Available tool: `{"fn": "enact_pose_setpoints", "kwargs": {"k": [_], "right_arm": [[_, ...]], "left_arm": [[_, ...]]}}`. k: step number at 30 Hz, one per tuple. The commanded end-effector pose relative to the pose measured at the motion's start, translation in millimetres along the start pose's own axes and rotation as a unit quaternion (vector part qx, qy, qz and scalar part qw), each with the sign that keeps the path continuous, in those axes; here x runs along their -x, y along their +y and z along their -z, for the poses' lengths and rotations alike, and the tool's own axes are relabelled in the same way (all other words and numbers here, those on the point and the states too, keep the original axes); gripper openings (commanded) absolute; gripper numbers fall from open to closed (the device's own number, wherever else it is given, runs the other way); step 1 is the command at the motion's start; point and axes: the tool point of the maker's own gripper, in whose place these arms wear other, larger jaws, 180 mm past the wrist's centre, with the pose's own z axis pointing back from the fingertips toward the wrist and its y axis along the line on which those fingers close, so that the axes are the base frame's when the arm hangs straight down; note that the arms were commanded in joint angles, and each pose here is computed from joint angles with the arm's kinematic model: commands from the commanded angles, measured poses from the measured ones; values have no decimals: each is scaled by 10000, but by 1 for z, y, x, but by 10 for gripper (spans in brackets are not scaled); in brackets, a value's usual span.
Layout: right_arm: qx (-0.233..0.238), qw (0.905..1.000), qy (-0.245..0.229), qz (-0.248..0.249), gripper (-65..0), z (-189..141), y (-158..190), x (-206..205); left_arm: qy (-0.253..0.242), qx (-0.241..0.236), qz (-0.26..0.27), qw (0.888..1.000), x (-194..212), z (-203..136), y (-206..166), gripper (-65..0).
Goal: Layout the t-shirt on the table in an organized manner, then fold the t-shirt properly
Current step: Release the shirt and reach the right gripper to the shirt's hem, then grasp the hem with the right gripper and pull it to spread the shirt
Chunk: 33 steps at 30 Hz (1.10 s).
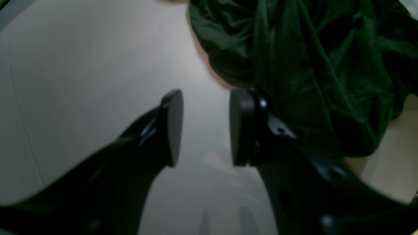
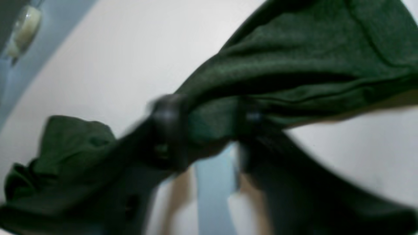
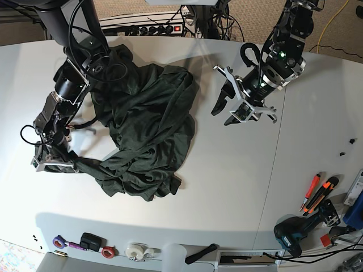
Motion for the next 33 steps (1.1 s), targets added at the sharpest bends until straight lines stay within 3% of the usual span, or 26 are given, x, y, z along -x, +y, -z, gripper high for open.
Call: {"fn": "enact_pose_setpoints", "kwargs": {"k": [1,2,7,10,14,18,23,28,33], "right_arm": [[-65,9998,-169,-19,-598,0,6,-18],[-68,9999,-147,-13,-650,1,6,-16],[-473,9985,-236,-122,-650,1,21,-19],[-992,9943,-381,-41,-650,-2,43,-27],[-2076,9757,-530,-457,-650,-15,98,-39],[-2665,9556,-592,-1111,-650,-34,149,-47],[-3508,9186,-640,-1701,-650,-70,234,-34],[-4370,8701,-564,-2208,-650,-111,327,13],[-4835,8249,-559,-2875,-650,-145,397,71]], "left_arm": [[-246,11,28,9997,-13,-1,1,-403],[-246,11,28,9997,-13,-1,1,-403],[-246,11,28,9997,-13,-1,1,-403],[-246,11,28,9997,-13,-1,1,-403],[-247,8,29,9997,-13,-1,1,-403],[-245,-30,12,9997,-13,-1,3,-403],[-245,-27,13,9997,-13,-1,3,-403],[-245,-29,14,9997,-13,-1,3,-403],[-268,-33,3,9996,-15,-1,3,-403]]}}
